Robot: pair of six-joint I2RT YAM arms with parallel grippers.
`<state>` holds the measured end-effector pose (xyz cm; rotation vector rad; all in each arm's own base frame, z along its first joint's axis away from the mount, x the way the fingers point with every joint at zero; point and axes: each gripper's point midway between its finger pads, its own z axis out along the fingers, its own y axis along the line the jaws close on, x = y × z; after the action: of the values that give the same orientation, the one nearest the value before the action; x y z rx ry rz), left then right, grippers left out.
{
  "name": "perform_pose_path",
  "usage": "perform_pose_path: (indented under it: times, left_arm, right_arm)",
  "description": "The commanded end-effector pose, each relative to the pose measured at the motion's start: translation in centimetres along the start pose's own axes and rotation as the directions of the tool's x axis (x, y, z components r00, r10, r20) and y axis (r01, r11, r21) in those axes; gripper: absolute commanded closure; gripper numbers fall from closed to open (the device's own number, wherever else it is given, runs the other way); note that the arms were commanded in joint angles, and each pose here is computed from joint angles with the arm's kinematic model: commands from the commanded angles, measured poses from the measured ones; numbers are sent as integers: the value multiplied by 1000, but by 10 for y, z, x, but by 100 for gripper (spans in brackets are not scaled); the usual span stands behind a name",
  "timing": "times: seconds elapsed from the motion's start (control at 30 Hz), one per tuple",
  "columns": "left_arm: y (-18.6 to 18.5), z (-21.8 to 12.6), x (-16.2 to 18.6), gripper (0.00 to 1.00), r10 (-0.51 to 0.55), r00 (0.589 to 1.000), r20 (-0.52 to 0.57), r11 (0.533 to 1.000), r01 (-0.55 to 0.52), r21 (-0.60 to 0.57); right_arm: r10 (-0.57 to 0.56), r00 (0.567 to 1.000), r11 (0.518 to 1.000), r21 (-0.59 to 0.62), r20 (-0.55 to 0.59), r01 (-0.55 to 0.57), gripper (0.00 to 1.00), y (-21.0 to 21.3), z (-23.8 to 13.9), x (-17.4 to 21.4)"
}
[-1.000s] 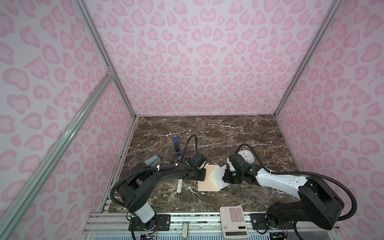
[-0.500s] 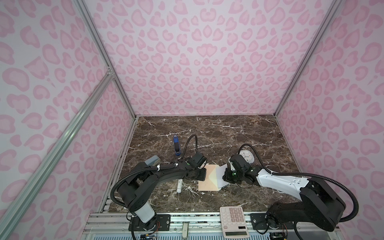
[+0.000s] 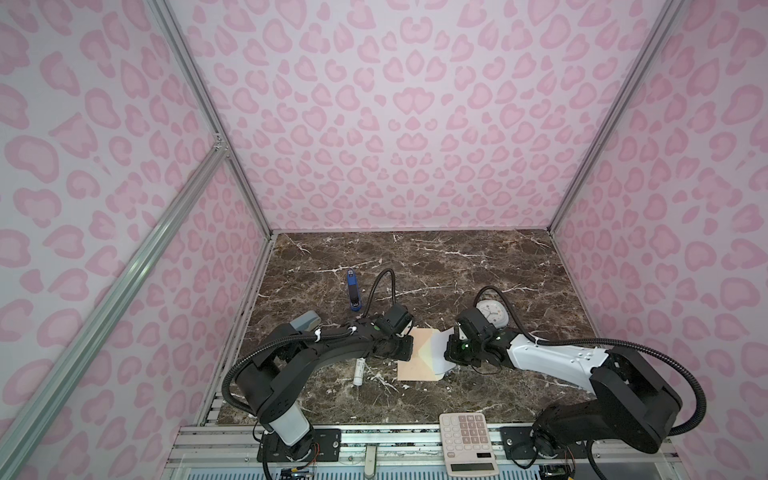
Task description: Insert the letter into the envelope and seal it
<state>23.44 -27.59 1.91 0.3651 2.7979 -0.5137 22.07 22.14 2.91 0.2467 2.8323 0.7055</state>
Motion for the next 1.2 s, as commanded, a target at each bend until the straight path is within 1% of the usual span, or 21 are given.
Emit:
perform_pose_path:
  times: [0.0,0.2,0.47,0.6,0.73,1.17]
  left_arm:
    - [15,5,22,58,-6,997,-81,998,1,-59]
    - [17,5,23,58,-5,997,-81,998,-1,-66]
    - [17,4,22,58,-9,997,-78,998,3,-67]
    - [14,4,20,58,-4,997,-77,998,-1,-59]
    - [14,4,21,58,-3,997,-82,998,-2,-57]
    - [13,1,19,58,6,997,-73,998,-10,-58]
  right_arm:
    - [-5,1000,1000,14,2,5,100,-1,2,-1]
    - [-9,1000,1000,26,-3,9,100,-3,2,0]
    - [9,998,996,92,55,-14,100,-18,-13,-5]
    - [33,999,995,89,34,-36,100,-18,-4,-2]
    - [47,998,995,82,39,-50,100,-16,-2,-4]
    - [32,999,995,90,16,-33,100,-10,4,-6]
